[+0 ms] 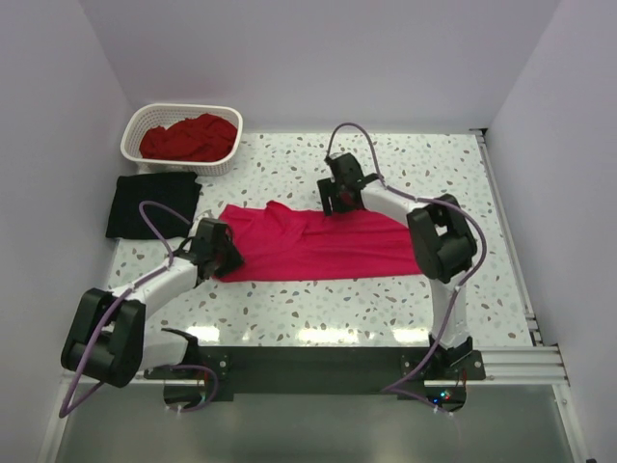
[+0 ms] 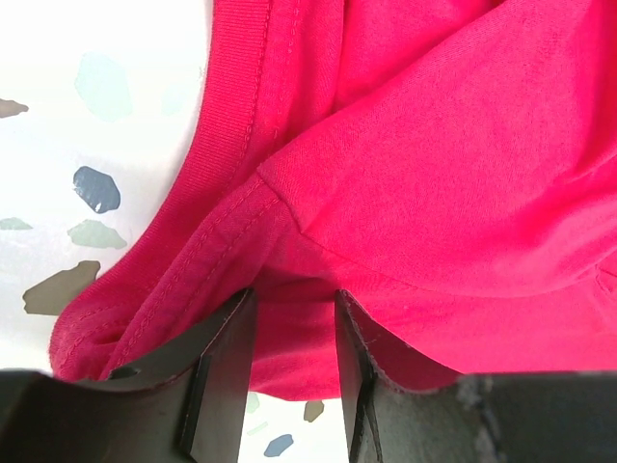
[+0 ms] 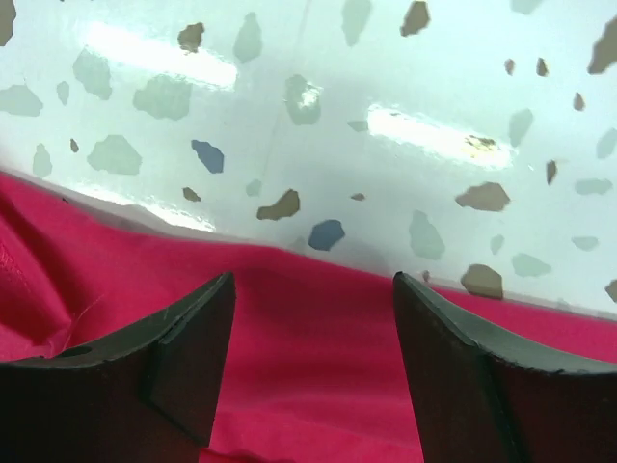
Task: Fold and stack the t-shirts
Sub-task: Fold the tshirt
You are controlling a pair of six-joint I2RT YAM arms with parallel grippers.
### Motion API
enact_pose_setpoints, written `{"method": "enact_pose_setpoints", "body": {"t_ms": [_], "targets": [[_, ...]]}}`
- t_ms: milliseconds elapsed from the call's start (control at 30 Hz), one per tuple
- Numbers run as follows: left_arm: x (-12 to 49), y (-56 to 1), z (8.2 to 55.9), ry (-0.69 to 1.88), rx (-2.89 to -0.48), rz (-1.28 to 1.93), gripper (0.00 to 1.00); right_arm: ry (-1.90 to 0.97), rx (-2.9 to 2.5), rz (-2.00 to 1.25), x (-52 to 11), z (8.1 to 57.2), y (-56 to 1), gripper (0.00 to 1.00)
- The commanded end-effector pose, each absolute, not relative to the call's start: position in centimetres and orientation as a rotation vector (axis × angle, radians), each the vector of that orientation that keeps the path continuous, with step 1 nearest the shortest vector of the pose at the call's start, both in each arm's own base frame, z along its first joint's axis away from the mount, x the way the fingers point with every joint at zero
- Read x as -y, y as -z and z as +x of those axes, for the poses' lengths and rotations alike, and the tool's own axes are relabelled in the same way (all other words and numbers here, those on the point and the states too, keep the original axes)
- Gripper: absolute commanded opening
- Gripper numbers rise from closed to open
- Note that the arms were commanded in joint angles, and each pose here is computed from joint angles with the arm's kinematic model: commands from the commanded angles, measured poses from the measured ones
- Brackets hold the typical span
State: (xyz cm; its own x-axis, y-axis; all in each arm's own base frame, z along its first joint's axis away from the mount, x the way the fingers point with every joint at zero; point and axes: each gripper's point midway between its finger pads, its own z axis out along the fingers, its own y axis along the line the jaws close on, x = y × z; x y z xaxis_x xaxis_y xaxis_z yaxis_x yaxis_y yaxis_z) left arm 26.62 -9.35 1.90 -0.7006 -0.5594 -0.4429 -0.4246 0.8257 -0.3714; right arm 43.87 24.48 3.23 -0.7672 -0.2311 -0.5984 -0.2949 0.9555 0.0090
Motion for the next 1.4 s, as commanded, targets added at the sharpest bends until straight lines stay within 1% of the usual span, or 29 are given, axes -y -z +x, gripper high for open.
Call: {"method": "enact_pose_setpoints", "body": {"t_ms": [0,67,133,233,267,400,433,500,533,567,633,700,767,800,900,1000,1033,1067,1200,1367], "targets": [[8.4,-0.5,25.1,0.272,-2.507,-0.736,0.43,-0.311,-2.402,-0.353,-27.0,42.8,-8.1,0.69],[8.6,-0.6,25.1,0.285,-2.509,-0.733,0.44,-0.385,-2.378,-0.359,-27.7,42.3,-9.0,0.68],[8.7,-0.8,25.2,0.291,-2.506,-0.733,0.45,-0.520,-2.327,-0.372,-29.3,41.8,-11.0,0.65],[8.7,-1.0,25.2,0.291,-2.500,-0.727,0.46,-0.679,-2.299,-0.429,-31.6,40.5,-11.8,0.60],[8.6,-1.0,25.3,0.292,-2.497,-0.729,0.46,-0.721,-2.278,-0.468,-33.0,40.1,-12.3,0.56],[9.0,-1.4,25.5,0.315,-2.498,-0.721,0.48,-0.807,-2.237,-0.593,-36.5,39.5,-12.2,0.52],[9.2,-1.8,25.7,0.329,-2.493,-0.711,0.52,-0.828,-2.232,-0.616,-37.5,39.5,-11.5,0.51],[9.3,-2.6,26.0,0.335,-2.485,-0.684,0.55,-0.856,-2.233,-0.636,-38.3,39.7,-11.0,0.51],[9.4,-3.4,26.5,0.345,-2.470,-0.668,0.58,-0.874,-2.211,-0.642,-38.9,40.2,-11.4,0.51],[9.5,-4.2,26.8,0.352,-2.453,-0.654,0.59,-0.891,-2.225,-0.656,-39.3,40.2,-10.4,0.51],[9.3,-5.6,27.5,0.342,-2.427,-0.619,0.62,-0.904,-2.203,-0.677,-40.2,40.7,-10.7,0.51],[9.2,-7.0,28.0,0.339,-2.398,-0.585,0.63,-0.907,-2.216,-0.696,-40.6,41.0,-9.5,0.51],[9.1,-7.8,28.3,0.335,-2.377,-0.567,0.64,-0.915,-2.212,-0.709,-41.1,41.6,-9.4,0.51],[9.1,-8.2,28.5,0.336,-2.370,-0.551,0.64,-0.925,-2.233,-0.727,-41.4,41.4,-8.1,0.51],[9.0,-8.3,28.4,0.328,-2.373,-0.530,0.64,-0.939,-2.244,-0.738,-41.8,41.8,-7.3,0.51],[8.9,-7.7,28.2,0.309,-2.393,-0.520,0.64,-0.925,-2.248,-0.734,-41.8,42.3,-7.1,0.41],[8.9,-7.6,28.1,0.308,-2.397,-0.518,0.64,-0.897,-2.254,-0.717,-41.4,42.9,-7.1,0.37],[8.9,-7.5,28.0,0.306,-2.403,-0.516,0.64,-0.886,-2.252,-0.707,-41.1,43.1,-7.1,0.30],[8.8,-7.3,28.0,0.300,-2.409,-0.514,0.64,-0.808,-2.268,-0.599,-39.0,44.9,-7.6,0.24],[9.0,-7.5,28.5,0.297,-2.411,-0.494,0.64,-0.741,-2.283,-0.555,-37.5,45.7,-8.2,0.25]]}}
